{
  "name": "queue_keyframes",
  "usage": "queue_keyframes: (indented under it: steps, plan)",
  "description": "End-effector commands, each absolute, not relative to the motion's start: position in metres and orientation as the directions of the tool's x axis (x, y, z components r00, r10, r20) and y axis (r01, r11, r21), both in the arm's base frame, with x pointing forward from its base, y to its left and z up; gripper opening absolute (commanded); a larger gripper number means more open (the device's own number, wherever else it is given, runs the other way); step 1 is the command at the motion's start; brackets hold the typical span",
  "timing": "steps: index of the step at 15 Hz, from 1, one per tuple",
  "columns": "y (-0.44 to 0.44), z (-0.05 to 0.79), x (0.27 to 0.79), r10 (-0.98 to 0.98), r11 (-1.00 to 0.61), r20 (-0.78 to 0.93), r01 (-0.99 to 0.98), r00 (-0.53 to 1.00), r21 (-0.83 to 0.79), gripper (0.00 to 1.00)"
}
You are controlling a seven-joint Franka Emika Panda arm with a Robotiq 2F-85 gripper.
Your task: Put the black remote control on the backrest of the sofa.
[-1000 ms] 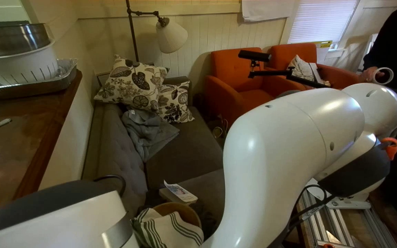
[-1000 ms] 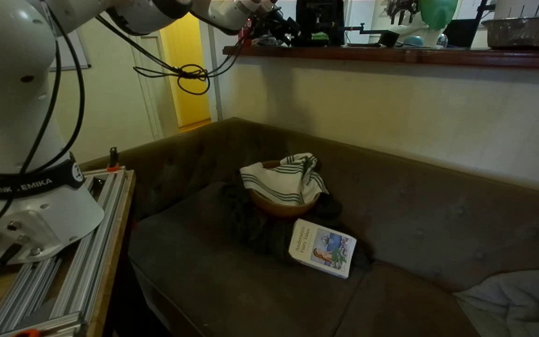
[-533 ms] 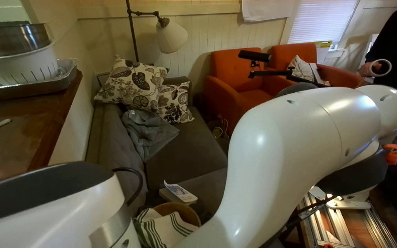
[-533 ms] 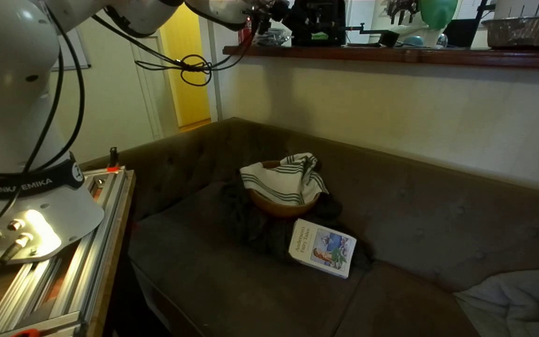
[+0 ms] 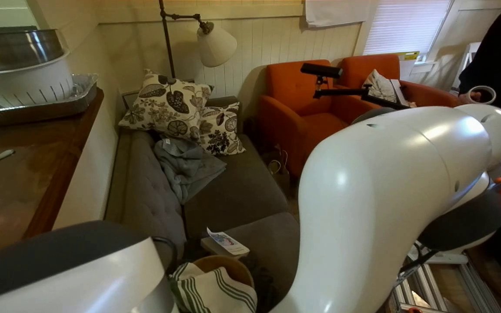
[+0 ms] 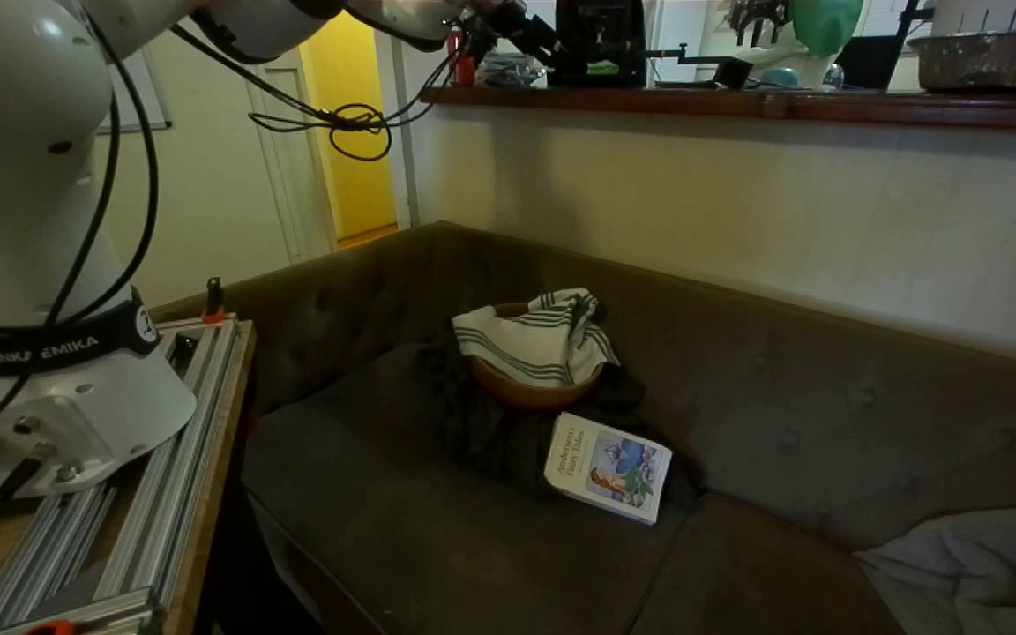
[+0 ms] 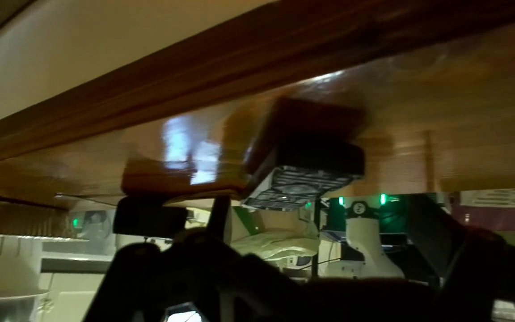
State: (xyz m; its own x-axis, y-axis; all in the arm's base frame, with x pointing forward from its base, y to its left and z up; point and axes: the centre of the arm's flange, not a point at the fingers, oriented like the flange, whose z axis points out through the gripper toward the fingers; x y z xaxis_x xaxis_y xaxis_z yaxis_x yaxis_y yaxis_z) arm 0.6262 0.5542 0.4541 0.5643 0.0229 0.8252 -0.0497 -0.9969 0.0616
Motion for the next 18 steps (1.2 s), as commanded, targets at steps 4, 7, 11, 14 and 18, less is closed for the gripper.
queue_keyframes:
  steps: [4,7,11,14,18]
  plan:
    - [0.573,0.438,0.64,0.009,-1.0,0.805,-0.019,0.593,0.025,1.0]
    - [0.574,0.426,0.649,0.018,-0.999,0.814,-0.029,0.581,0.043,1.0]
    - [0.567,0.416,0.669,-0.07,-0.994,0.854,-0.112,0.516,-0.014,1.0]
    - [0.554,0.417,0.681,-0.125,-0.98,0.89,-0.196,0.439,-0.041,1.0]
    - [0.531,0.426,0.686,-0.178,-0.95,0.912,-0.305,0.37,-0.061,1.0]
